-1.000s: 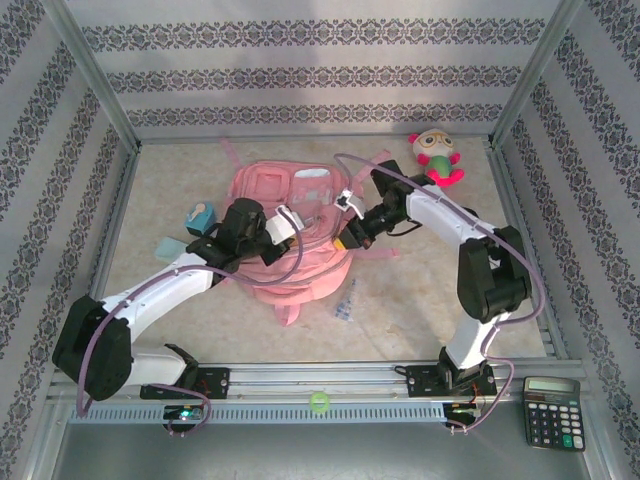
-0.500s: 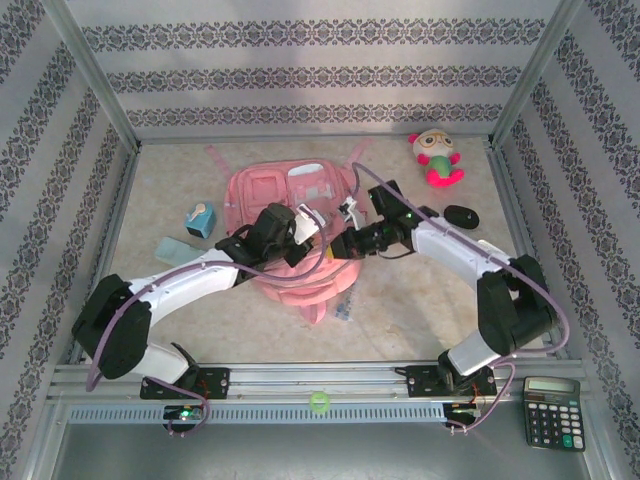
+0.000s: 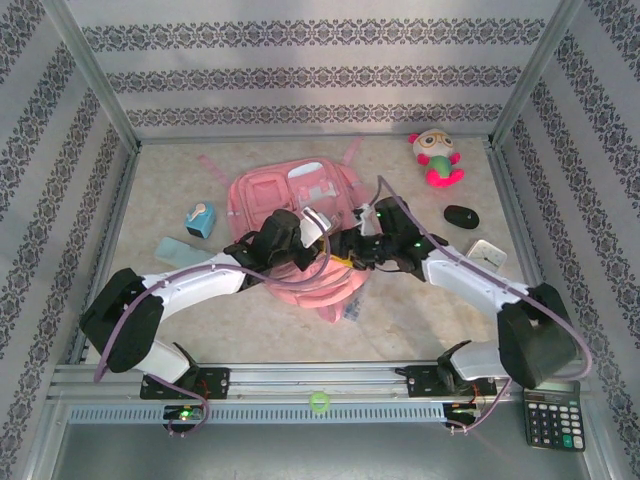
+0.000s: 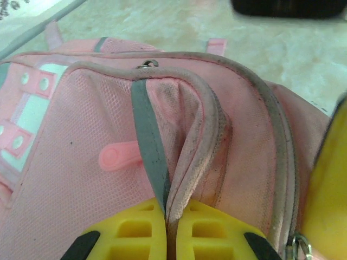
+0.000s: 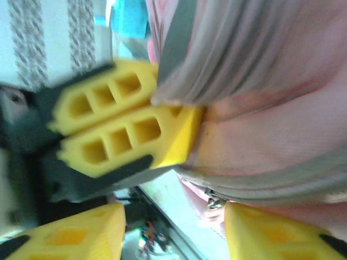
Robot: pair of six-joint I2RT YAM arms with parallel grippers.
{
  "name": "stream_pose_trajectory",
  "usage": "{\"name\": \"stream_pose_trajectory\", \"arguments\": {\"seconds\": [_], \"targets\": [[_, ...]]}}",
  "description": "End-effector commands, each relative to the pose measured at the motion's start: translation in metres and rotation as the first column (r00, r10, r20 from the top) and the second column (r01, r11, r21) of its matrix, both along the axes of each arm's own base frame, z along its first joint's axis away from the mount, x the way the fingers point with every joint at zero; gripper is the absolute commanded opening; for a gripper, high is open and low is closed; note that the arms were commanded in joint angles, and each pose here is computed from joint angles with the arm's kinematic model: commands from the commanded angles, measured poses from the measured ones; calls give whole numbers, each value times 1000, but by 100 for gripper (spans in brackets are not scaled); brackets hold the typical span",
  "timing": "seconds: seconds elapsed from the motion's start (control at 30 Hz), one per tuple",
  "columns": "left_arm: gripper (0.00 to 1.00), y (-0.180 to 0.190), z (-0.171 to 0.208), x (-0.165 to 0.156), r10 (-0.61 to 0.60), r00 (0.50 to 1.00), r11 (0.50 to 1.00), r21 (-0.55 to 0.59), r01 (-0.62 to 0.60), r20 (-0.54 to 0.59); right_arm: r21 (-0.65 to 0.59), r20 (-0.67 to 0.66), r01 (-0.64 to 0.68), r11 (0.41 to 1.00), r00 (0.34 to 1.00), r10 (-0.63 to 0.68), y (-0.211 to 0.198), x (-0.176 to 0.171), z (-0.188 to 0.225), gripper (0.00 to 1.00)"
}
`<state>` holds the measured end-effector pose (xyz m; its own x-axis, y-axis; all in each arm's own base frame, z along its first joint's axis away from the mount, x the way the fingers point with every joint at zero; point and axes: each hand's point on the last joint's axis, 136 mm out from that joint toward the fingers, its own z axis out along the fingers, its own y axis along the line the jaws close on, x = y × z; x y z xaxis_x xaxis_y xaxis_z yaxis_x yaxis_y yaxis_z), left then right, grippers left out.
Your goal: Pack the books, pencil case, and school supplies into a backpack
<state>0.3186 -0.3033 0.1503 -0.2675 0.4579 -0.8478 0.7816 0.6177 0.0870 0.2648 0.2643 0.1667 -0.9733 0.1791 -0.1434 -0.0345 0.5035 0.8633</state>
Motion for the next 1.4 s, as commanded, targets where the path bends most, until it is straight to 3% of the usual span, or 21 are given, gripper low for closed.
{"name": "stream_pose_trajectory", "arguments": {"seconds": [0.0, 0.17, 0.33, 0.67, 1.07, 1.17, 1.37], "targets": [[0, -20, 53, -11, -124, 978, 980, -135, 147, 167, 15, 0, 165, 986, 986, -165, -30, 13, 13, 62], [0, -25, 60, -24, -214, 956, 951, -182, 251, 202, -6, -18, 267, 964, 964, -267, -51, 18, 9, 65], [0, -31, 69, -35, -297, 927, 913, -218, 346, 228, 45, -41, 264, 964, 964, -262, -35, 30, 15, 66], [0, -12, 67, -20, -276, 925, 926, -187, 329, 262, 4, -99, 370, 929, 925, -368, -52, 37, -3, 70], [0, -14, 73, -34, -365, 891, 886, -195, 422, 270, 78, -75, 300, 951, 953, -294, -15, 50, 13, 68], [0, -15, 70, -41, -418, 866, 865, -172, 472, 275, 100, -70, 294, 950, 955, -288, -6, 58, 17, 60], [0, -15, 59, -47, -525, 809, 821, -93, 563, 263, 155, -77, 361, 919, 932, -353, -1, 67, 18, 21]]}}
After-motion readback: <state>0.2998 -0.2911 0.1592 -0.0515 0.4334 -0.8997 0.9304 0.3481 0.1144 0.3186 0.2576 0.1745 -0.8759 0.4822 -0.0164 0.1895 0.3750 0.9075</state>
